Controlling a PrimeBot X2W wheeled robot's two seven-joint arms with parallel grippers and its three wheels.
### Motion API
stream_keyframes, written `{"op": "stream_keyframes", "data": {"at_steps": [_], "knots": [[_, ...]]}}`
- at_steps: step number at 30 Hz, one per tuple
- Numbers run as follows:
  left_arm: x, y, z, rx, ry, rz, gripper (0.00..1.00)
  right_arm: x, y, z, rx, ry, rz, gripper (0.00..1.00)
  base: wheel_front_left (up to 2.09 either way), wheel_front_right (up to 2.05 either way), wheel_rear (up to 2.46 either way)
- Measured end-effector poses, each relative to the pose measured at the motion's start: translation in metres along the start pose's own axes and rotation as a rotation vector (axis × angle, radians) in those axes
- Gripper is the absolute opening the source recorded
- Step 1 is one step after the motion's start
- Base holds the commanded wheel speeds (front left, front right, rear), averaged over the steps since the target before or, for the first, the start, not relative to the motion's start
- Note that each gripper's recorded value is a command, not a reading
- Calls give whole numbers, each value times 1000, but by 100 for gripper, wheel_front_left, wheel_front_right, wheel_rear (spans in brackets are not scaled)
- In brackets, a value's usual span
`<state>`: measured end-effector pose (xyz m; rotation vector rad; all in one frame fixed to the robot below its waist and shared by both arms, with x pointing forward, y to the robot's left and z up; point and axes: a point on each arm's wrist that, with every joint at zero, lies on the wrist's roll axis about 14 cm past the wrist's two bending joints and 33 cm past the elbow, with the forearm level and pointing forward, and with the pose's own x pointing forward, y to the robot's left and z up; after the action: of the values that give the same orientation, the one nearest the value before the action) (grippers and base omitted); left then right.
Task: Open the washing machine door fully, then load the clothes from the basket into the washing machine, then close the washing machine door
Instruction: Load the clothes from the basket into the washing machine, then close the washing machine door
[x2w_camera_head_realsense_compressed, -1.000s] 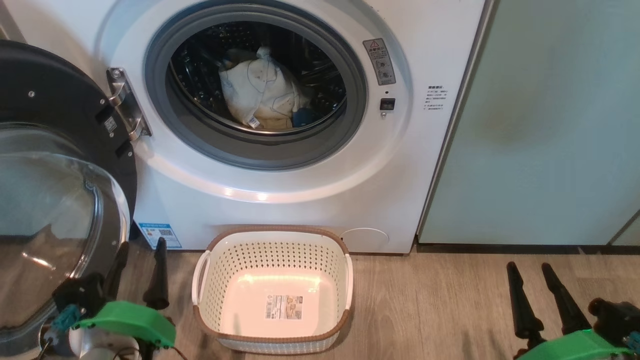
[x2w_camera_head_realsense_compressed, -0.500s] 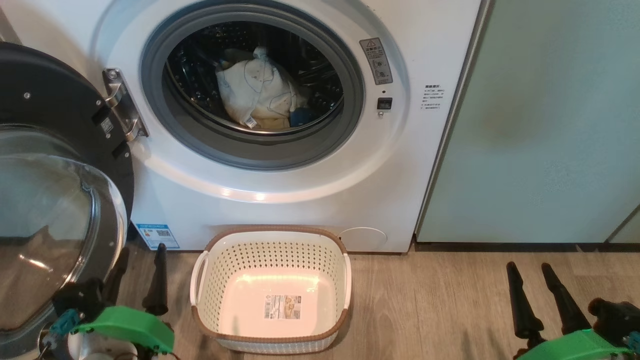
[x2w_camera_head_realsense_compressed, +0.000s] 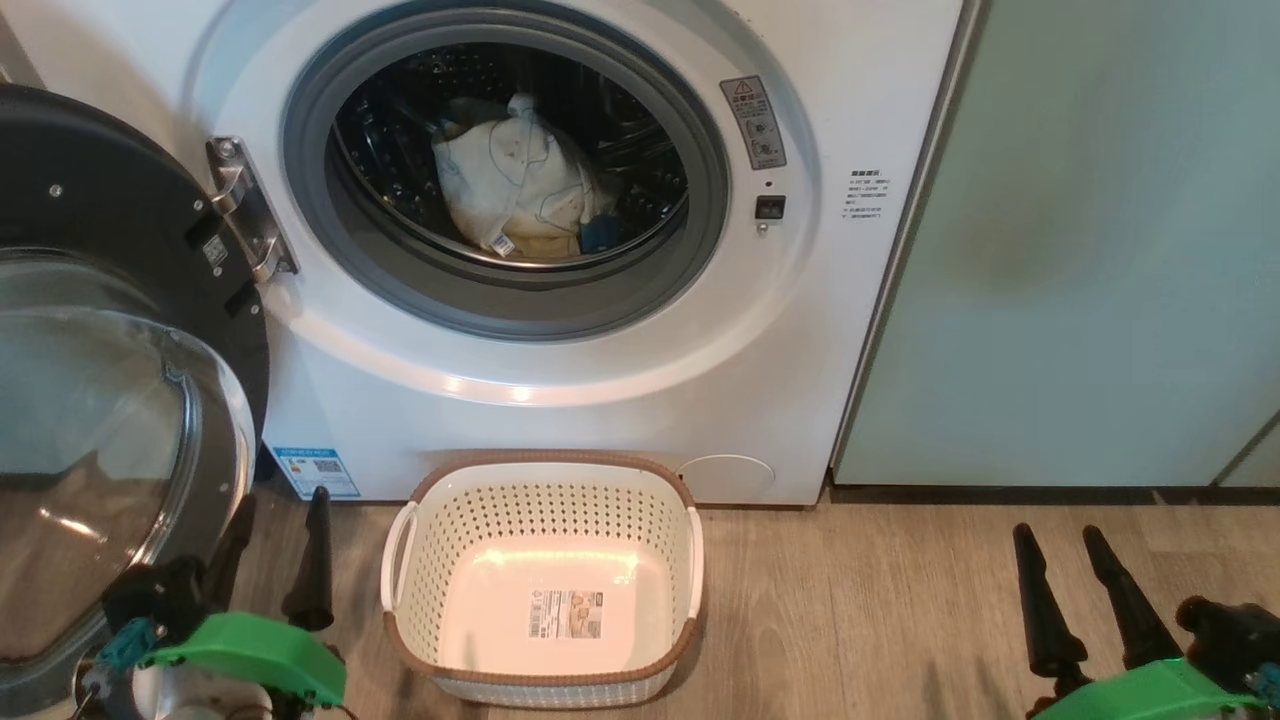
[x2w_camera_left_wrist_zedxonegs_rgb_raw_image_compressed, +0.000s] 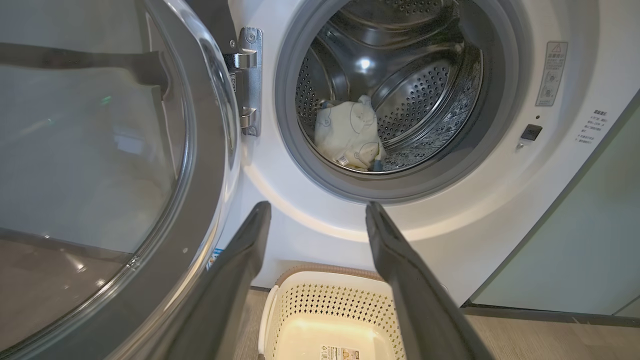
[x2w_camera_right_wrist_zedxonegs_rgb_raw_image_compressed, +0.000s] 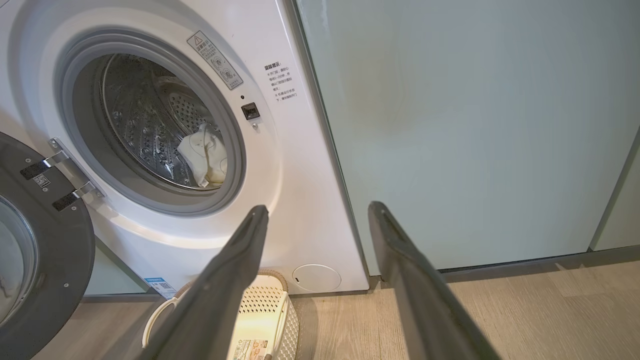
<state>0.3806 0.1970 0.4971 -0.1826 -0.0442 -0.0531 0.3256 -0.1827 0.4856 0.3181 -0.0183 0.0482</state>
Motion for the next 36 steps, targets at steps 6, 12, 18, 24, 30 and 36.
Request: {"op": "stream_keyframes", "data": {"at_steps": [6, 12, 18, 24, 30, 36], "knots": [[0, 1, 0, 0, 0, 4, 100, 1, 1, -1, 0, 3, 2, 100, 0, 0, 0], [-1, 3, 0, 0, 1, 9, 100, 1, 1, -1, 1, 5, 3, 100, 0, 0, 0], [-1, 5, -1, -2, 3, 17, 100, 1, 1, -2, 1, 6, 3, 100, -2, 2, 0], [-1, 8, -2, -2, 6, 26, 100, 1, 1, -2, 1, 7, 3, 100, -56, 56, 0], [-1, 10, -2, -6, 5, 32, 100, 2, 1, -2, 1, 7, 4, 100, -126, 126, 0], [-1, 10, -2, -7, 5, 33, 100, 1, 2, -2, 1, 6, 5, 100, -200, 200, 0]]}}
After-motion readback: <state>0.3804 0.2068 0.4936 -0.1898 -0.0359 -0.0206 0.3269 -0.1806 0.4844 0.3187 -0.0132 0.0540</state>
